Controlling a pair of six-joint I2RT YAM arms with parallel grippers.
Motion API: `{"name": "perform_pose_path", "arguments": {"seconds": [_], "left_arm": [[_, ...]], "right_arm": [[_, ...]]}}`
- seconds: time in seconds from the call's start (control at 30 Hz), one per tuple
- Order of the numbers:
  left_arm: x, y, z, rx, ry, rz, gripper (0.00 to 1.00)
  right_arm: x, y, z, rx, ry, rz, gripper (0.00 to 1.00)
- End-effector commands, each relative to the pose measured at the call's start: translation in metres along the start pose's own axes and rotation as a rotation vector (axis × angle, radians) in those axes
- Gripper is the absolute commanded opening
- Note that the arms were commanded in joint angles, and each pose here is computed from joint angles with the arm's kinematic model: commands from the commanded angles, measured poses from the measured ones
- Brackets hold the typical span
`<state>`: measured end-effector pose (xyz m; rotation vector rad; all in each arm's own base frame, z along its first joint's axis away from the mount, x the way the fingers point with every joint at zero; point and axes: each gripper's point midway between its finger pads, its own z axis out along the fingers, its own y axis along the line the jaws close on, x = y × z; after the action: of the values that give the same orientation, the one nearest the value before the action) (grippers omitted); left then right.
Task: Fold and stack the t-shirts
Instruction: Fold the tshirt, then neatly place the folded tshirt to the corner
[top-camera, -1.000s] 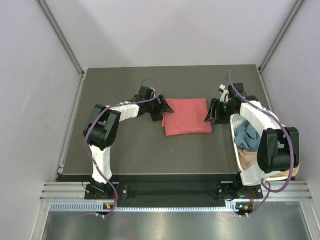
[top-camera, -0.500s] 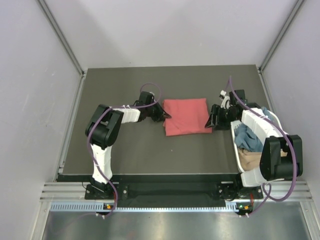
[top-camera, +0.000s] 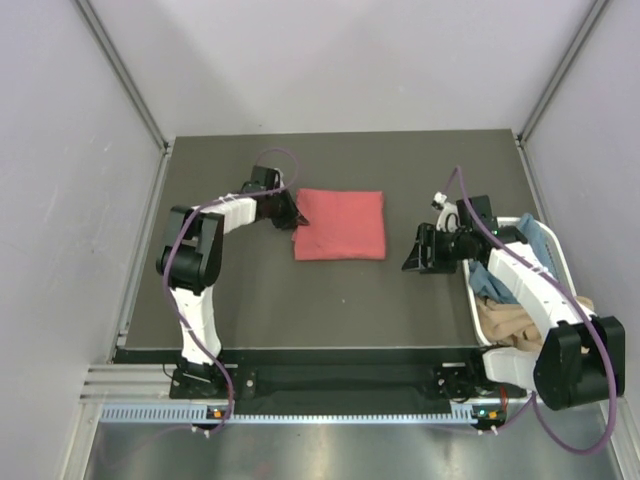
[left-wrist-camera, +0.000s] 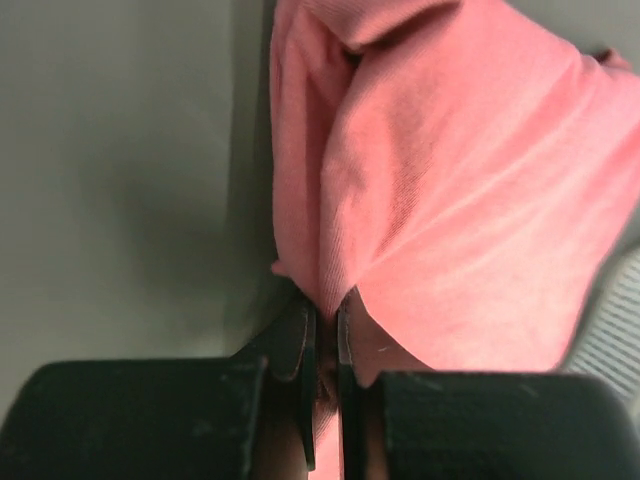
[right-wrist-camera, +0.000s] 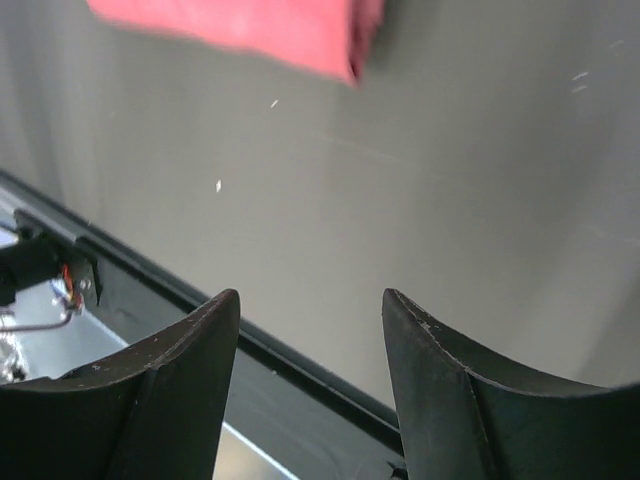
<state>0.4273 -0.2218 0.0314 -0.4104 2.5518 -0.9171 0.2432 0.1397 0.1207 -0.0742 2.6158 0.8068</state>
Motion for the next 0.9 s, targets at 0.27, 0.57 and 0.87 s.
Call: {"name": "perform_pose_path", "arguments": {"seconds": [0.27,0.57,0.87], "left_arm": [[-0.128,0.118,-0.067,-0.459,-0.168,0.232,0.00],[-0.223,0.184,-0.088,-0.663,-0.303,0.284,0.00],[-0.312,0.211,-0.127,-0.839,-0.499,0.305,0.00]], "right_arm": [[0.023,0.032,0.002,-0.115,0.032,-0.014,0.60],[0.011,0.015,0.009,-0.007,0.064,-0.015,0.61],[0.013,0.000,0.019,0.055,0.141,-0.012,0.61]]}}
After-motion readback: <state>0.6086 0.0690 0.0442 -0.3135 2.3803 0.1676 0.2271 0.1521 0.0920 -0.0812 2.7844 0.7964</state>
